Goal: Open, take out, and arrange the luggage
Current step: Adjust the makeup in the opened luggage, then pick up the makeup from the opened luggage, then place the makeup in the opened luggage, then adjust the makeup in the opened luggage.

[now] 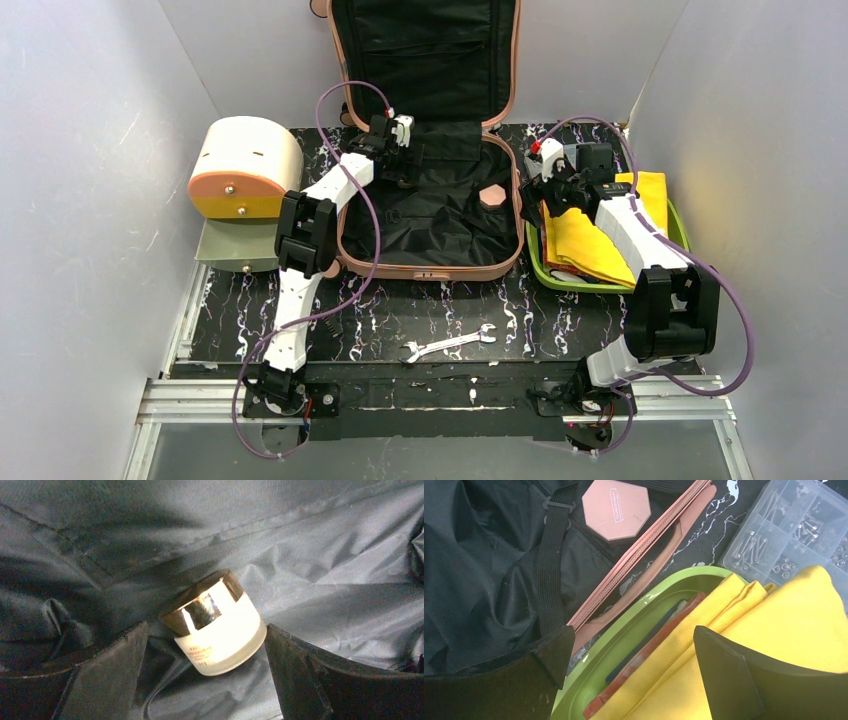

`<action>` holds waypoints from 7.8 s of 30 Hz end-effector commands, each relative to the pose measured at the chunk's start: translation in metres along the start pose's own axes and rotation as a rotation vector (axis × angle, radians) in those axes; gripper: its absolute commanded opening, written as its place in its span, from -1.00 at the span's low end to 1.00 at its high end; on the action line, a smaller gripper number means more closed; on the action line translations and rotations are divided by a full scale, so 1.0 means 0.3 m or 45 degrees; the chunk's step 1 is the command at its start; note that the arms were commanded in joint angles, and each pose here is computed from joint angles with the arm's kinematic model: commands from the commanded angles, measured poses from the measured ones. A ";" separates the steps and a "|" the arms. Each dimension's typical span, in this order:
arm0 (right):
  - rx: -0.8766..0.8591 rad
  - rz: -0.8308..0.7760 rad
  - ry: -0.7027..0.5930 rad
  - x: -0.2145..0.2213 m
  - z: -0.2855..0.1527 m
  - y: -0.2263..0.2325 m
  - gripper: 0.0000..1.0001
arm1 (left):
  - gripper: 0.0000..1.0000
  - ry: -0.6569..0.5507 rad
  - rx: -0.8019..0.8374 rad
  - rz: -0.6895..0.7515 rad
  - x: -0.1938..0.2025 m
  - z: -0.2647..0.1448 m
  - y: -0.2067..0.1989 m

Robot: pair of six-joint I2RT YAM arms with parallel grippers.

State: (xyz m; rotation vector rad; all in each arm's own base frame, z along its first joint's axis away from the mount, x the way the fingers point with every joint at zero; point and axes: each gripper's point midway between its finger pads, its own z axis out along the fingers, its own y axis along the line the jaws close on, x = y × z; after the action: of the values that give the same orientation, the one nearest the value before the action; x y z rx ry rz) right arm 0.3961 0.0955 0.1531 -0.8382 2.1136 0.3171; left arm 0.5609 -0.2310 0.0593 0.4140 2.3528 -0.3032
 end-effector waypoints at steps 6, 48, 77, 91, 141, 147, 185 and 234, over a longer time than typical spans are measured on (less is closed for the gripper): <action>-0.042 0.006 -0.016 0.005 0.014 0.013 0.97 | 0.72 -0.090 0.091 -0.122 -0.100 0.013 -0.034; -0.084 0.011 -0.022 0.008 0.014 0.030 0.97 | 0.03 -0.178 0.334 0.464 0.129 -0.145 -0.183; -0.122 0.051 -0.003 0.031 0.042 0.037 0.97 | 0.97 -0.303 0.346 0.357 0.050 -0.353 -0.181; -0.110 0.051 0.015 0.043 0.048 0.029 0.97 | 0.97 0.021 0.489 0.173 0.076 -0.231 -0.323; -0.108 0.083 0.042 0.078 0.068 0.017 0.97 | -0.50 -0.469 0.405 0.182 -0.186 -0.308 -0.112; -0.101 0.091 0.065 0.100 0.079 0.006 0.97 | -0.51 -0.445 0.370 0.165 -0.191 -0.181 -0.075; -0.102 0.097 0.045 0.088 0.060 -0.001 1.00 | -0.04 -0.243 0.398 0.016 0.064 -0.158 -0.040; -0.119 0.118 0.042 0.092 0.063 0.001 1.00 | 0.51 -0.150 0.202 -0.049 -0.122 -0.057 0.059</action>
State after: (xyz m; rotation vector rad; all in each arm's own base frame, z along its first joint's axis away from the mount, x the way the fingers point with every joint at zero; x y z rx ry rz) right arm 0.3959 0.1058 0.1289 -0.8224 2.1456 0.4935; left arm 0.5944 -0.2108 0.1009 0.3806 2.1816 -0.5296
